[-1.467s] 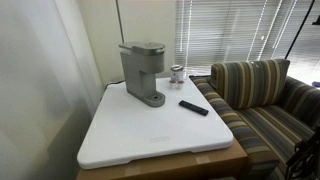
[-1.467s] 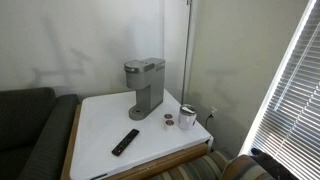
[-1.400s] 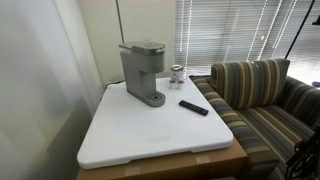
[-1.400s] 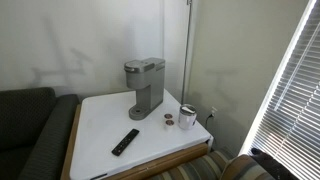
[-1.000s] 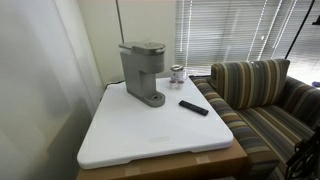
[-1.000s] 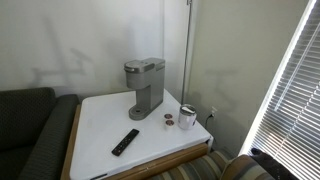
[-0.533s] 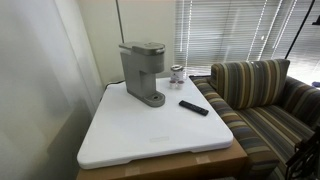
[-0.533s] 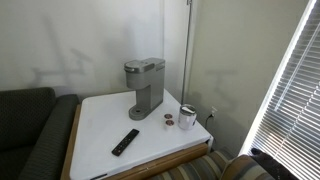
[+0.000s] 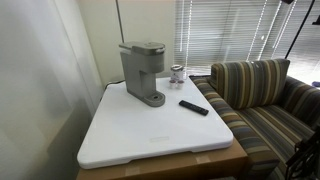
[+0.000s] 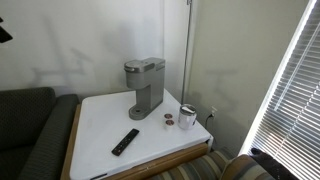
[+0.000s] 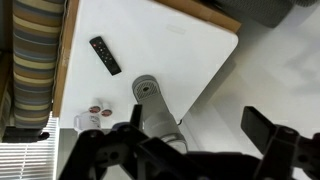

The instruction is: Open the top part of the coffee maker

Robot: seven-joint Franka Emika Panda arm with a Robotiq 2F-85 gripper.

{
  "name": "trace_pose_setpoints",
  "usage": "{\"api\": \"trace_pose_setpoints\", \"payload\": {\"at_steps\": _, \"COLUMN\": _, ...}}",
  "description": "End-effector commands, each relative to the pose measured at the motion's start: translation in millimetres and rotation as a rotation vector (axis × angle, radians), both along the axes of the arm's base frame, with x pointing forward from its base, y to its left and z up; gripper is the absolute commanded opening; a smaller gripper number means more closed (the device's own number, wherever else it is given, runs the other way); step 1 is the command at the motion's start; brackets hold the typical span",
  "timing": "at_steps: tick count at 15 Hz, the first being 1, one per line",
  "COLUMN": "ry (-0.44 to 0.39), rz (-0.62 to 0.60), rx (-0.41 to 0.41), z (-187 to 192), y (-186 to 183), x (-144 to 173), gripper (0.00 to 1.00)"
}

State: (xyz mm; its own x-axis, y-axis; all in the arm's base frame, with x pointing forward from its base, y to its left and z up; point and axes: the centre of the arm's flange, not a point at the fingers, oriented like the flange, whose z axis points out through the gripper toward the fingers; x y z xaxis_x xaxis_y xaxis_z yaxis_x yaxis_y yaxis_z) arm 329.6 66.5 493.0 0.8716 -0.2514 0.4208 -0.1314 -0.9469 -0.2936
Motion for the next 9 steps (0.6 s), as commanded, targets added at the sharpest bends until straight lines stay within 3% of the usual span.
{"api": "trace_pose_setpoints", "payload": {"at_steps": 1, "ry": 0.000, "rz": -0.021, "rx": 0.005, "z": -6, "y": 2, "x": 6, "gripper": 1.00}}
{"api": "trace_pose_setpoints", "payload": {"at_steps": 5, "ry": 0.010, "rz": -0.026, "rx": 0.007, "z": -17, "y": 1, "x": 16, "gripper": 1.00}}
{"api": "trace_pose_setpoints", "payload": {"at_steps": 9, "ry": 0.083, "rz": -0.126, "rx": 0.020, "z": -56, "y": 5, "x": 37, "gripper": 1.00}}
